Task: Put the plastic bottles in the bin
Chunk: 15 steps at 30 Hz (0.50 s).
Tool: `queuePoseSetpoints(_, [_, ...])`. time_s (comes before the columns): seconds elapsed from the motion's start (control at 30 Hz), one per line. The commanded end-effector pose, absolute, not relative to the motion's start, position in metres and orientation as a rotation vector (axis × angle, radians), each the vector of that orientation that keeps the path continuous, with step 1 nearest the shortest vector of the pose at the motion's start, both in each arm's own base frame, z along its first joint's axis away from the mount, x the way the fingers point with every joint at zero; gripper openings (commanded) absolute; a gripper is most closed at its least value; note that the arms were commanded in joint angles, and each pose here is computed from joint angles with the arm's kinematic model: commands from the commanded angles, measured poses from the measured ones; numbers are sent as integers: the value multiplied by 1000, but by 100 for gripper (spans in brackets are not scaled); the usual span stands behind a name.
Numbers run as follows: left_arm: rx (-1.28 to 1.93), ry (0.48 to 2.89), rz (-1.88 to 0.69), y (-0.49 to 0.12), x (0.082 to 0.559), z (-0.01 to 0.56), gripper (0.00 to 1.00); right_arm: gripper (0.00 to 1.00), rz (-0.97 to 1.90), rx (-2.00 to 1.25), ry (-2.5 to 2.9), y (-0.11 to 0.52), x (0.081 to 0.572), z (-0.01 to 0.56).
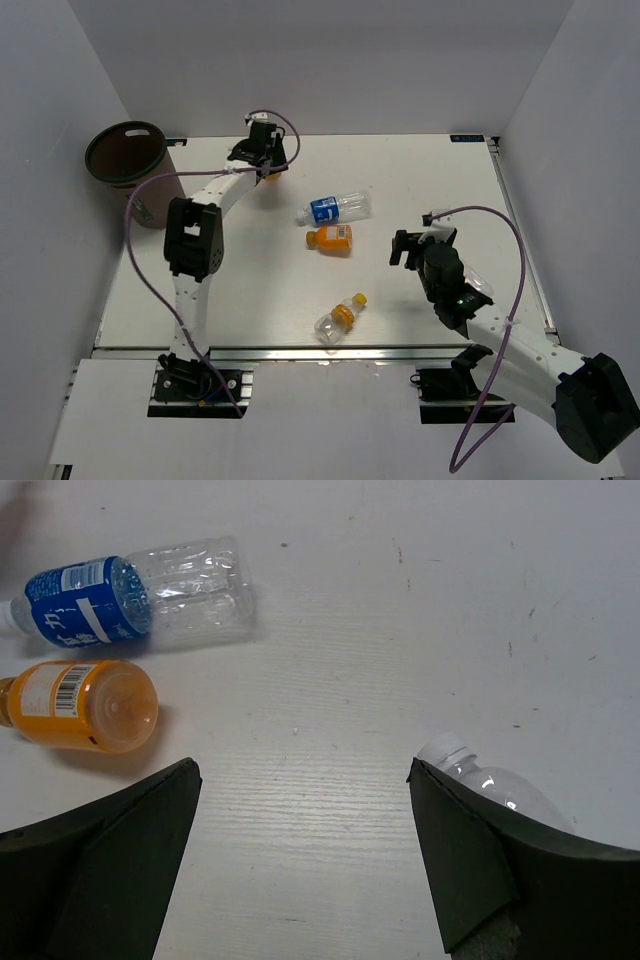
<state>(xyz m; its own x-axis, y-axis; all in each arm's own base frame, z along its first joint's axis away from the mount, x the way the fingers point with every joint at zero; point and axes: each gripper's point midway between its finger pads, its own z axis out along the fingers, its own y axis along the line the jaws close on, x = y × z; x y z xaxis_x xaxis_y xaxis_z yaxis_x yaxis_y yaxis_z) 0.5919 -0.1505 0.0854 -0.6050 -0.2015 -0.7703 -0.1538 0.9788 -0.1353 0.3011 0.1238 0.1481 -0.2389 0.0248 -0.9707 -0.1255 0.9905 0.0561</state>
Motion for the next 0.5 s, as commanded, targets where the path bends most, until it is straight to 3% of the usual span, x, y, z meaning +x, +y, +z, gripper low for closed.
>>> queuePoseSetpoints(0.0, [-238,1884,-90,-127,571,272,42,89,196,-77,1756,132,305,165])
queuePoseSetpoints(0.2, [-425,1649,86,-24,507,363,46,89,208,-109,1777,135,302,163])
queuePoseSetpoints(0.33, [-676,1589,205,91,486,371,44,89,222,-138,1790,140,302,161])
queuePoseSetpoints(0.47, [-784,1580,263,136,468,360,46,89,238,-162,1796,146,303,162])
